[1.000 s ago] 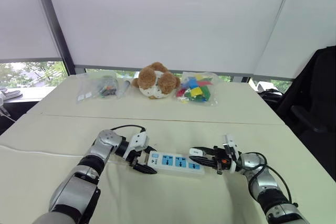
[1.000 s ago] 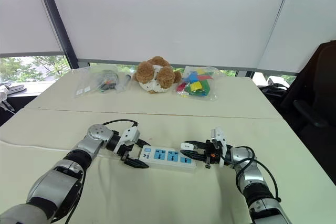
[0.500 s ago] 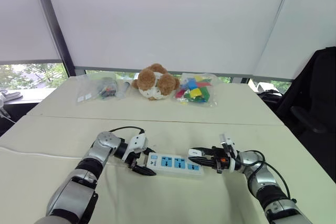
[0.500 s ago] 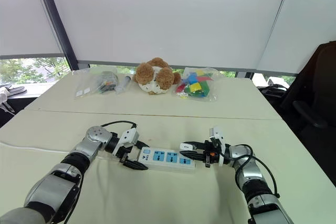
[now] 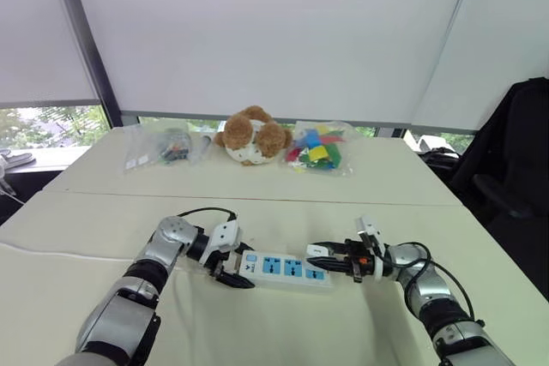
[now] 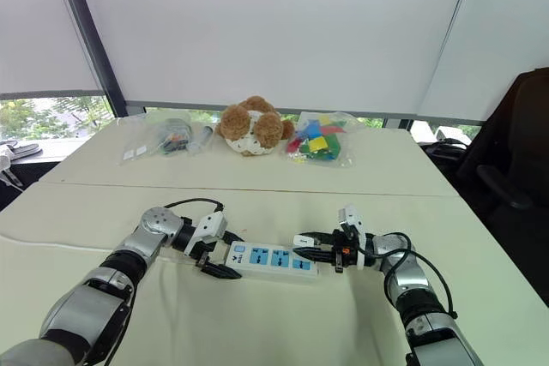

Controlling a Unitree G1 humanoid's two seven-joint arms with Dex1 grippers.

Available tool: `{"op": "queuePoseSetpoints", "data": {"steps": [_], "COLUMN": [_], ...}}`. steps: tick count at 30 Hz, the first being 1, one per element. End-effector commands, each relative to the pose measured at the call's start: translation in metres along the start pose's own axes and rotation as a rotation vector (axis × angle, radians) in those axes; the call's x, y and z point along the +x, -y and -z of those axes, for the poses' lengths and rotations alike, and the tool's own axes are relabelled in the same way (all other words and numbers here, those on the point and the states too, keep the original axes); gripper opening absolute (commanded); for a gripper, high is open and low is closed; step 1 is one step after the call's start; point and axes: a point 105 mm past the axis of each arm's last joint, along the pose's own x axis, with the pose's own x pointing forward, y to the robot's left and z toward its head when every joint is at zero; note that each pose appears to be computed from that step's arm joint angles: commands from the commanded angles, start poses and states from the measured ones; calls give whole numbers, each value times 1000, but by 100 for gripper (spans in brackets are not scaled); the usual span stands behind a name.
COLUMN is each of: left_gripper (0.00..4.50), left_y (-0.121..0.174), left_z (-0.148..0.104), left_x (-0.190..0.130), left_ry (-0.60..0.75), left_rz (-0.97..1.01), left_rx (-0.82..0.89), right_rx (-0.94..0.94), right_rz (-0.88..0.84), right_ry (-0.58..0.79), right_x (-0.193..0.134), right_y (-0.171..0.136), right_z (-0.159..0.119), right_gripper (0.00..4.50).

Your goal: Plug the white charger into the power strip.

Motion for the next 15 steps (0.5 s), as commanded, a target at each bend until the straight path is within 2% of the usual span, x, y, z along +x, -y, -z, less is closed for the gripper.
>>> {"op": "queuePoseSetpoints", "data": {"steps": [1,4,11,15], "left_gripper": [304,304,304,304], "left_y": [-5,-6,-5,-6], "left_z": [-11,-12,-9,-8], "left_x": [-4,-3,-1,1], "left_ry": [-15,-9,-10,-8], "left_rz": [-5,-10,-15,-19], "left_rx": [90,86,75,70], "right_rx": [337,304,156,81], "right_rz": [-16,10,122,108], "right_ry": [-436,-422,-227,-158], "right_x": [-26,-25,-17,-19], "right_y": [-52,-46,-14,-12], "right_z": [115,111,70,47], "right_gripper": [78,78,422,422]}}
